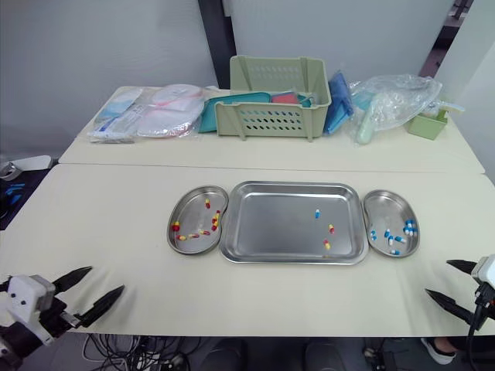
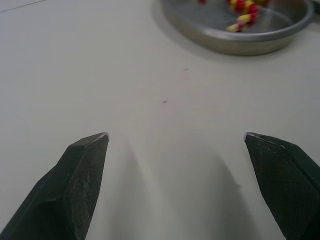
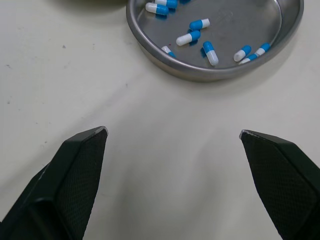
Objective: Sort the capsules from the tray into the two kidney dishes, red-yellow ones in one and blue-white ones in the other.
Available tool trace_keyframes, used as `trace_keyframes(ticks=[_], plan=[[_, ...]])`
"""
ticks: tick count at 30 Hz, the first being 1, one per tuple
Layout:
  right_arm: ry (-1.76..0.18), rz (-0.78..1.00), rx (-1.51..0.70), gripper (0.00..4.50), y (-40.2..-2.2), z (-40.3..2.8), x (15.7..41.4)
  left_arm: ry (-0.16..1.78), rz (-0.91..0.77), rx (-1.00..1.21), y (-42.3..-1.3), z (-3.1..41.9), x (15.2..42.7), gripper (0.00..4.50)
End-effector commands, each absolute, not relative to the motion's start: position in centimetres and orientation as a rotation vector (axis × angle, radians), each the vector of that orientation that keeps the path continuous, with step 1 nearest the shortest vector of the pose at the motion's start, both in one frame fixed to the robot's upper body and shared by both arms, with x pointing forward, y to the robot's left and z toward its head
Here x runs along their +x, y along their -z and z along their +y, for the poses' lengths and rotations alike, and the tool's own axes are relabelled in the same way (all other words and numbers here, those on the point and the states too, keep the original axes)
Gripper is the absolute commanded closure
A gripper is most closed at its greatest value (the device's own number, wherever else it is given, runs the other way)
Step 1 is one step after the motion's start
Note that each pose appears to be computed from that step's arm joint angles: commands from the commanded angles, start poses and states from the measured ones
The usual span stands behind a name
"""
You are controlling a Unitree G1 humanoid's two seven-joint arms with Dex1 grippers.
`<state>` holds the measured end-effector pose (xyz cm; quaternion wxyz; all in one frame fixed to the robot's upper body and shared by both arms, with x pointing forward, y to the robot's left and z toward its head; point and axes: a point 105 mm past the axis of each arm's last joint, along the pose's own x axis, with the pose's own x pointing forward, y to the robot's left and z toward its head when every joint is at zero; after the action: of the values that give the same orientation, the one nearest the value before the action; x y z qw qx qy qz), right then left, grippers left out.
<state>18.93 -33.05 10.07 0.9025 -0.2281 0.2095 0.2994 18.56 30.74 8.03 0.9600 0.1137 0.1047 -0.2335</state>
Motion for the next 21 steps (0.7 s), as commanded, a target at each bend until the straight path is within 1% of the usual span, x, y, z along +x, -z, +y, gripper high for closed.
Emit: trace_keyframes(ticks=[1,6,11,16,21], plan=[[-0.661,0.296,-0.507,0.02,-11.3,-30.4,18.7,0.567,0.151,0.231,-9.3,28.2,18.8,0.00],[-0.717,0.228,-0.447,0.02,-10.7,-26.5,17.4,0.597,0.132,0.207,-9.5,26.9,18.9,0.00],[-0.747,0.153,-0.404,0.02,-10.5,-22.9,17.3,0.593,0.153,0.197,-9.0,27.1,18.2,0.00],[-0.750,0.092,-0.387,0.02,-11.0,-21.1,18.4,0.571,0.163,0.190,-8.5,27.6,17.6,0.00],[-0.763,0.076,-0.372,0.02,-11.5,-20.0,19.2,0.565,0.168,0.191,-8.3,27.9,17.2,0.00]])
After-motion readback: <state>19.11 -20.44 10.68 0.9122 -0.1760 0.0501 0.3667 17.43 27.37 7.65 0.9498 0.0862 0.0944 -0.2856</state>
